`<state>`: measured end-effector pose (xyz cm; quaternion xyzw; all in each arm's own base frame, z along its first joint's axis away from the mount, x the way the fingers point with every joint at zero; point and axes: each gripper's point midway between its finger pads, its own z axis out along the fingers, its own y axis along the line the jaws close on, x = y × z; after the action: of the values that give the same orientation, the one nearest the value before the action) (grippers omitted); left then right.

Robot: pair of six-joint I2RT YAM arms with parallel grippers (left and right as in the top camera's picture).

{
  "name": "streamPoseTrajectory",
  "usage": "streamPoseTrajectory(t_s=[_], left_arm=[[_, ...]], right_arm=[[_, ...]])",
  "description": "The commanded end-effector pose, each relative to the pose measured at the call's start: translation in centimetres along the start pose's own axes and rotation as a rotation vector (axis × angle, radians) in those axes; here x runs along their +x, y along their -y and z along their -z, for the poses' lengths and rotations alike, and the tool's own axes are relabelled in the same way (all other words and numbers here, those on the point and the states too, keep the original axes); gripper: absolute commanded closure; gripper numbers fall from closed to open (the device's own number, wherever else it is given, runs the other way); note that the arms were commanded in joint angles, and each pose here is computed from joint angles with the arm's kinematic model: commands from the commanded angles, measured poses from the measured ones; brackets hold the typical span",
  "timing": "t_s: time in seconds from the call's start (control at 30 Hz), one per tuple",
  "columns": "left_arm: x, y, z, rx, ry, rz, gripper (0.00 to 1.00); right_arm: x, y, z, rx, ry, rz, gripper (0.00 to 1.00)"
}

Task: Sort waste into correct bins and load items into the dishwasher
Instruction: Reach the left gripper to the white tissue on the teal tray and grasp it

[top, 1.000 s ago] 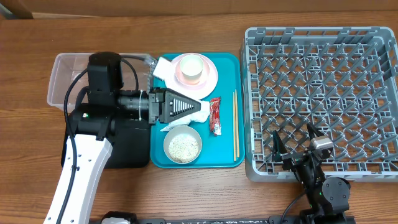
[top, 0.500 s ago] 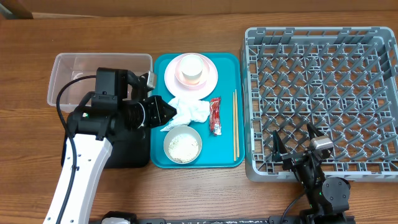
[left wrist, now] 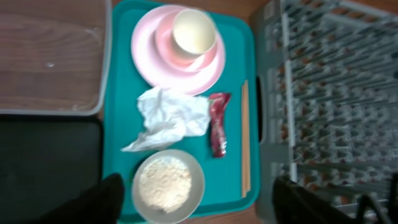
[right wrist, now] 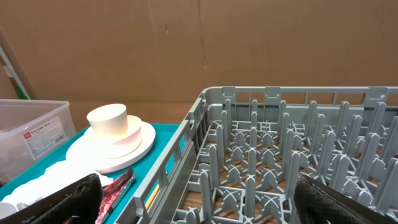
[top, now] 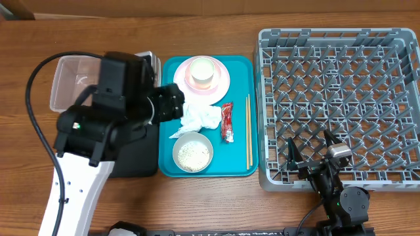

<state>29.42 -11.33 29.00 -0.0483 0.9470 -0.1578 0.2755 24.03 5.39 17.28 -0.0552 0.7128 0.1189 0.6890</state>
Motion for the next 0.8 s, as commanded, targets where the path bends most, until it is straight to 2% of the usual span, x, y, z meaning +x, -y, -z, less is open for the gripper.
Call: streamPoseTrajectory(t_s=[0.0,0.27,0.5,0.77], left_arm=[[0.4,-1.1,-1.3,-0.131,-0.023,-0.009,0.15],[3.5,-1.1,-8.9,-0.188,-0.294,-0.024,0.01],[6.1,-1.3,-13.9,-0.196,-0.472,0.002,0.0],[7.8,-2.2,-17.7,-0.282,-0.536,-0.039,0.03]], right_arm=[[0.2,0.1,0.0,0.003,0.004,0.008,0.0],[0.2,0.1,0.0,0.003,0.004,0.008,0.0],[0.2,0.1,0.0,0.003,0.004,0.008,0.0],[0.2,0.1,0.0,0.003,0.004,0.008,0.0]])
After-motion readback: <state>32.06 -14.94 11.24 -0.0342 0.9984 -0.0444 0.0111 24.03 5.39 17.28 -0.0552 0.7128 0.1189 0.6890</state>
